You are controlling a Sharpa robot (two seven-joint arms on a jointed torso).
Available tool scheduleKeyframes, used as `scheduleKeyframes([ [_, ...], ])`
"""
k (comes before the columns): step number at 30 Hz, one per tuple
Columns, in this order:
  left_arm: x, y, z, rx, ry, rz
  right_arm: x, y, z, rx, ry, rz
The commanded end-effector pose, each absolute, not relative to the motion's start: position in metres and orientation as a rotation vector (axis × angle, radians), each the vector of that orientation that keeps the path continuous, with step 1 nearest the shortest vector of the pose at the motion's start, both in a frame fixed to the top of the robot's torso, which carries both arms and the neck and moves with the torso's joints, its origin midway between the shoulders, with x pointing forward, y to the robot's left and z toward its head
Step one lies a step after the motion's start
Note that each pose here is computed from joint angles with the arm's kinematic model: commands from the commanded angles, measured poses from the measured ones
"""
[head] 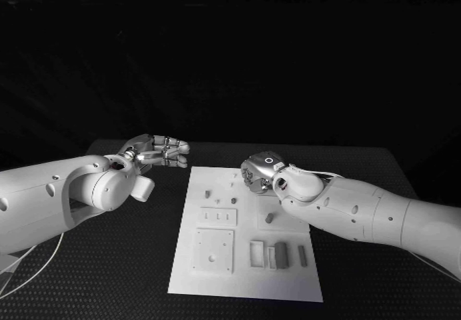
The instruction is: Assemble the parts on the task board
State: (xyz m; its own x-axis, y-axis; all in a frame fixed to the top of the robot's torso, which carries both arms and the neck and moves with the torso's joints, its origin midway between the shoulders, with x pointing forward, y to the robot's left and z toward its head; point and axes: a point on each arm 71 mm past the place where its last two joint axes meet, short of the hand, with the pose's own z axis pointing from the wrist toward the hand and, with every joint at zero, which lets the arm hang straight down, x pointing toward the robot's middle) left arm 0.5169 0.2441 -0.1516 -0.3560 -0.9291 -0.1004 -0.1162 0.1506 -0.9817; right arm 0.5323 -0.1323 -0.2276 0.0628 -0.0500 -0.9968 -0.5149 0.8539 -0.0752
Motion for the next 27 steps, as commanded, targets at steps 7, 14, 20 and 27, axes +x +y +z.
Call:
scheduleKeyframes([
  [7,0.518,0.24,-0.149,-0.996,1.638,-1.311,0.538,-0.119,-0.222,-0.464,1.427,0.332],
  [14,0.519,0.237,-0.148,-0.983,1.638,-1.312,0.543,-0.107,-0.221,-0.474,1.423,0.33],
  [20,0.52,0.235,-0.146,-0.978,1.635,-1.314,0.547,-0.104,-0.221,-0.47,1.425,0.319],
  [27,0.521,0.234,-0.141,-0.968,1.627,-1.318,0.55,-0.097,-0.22,-0.47,1.419,0.319],
])
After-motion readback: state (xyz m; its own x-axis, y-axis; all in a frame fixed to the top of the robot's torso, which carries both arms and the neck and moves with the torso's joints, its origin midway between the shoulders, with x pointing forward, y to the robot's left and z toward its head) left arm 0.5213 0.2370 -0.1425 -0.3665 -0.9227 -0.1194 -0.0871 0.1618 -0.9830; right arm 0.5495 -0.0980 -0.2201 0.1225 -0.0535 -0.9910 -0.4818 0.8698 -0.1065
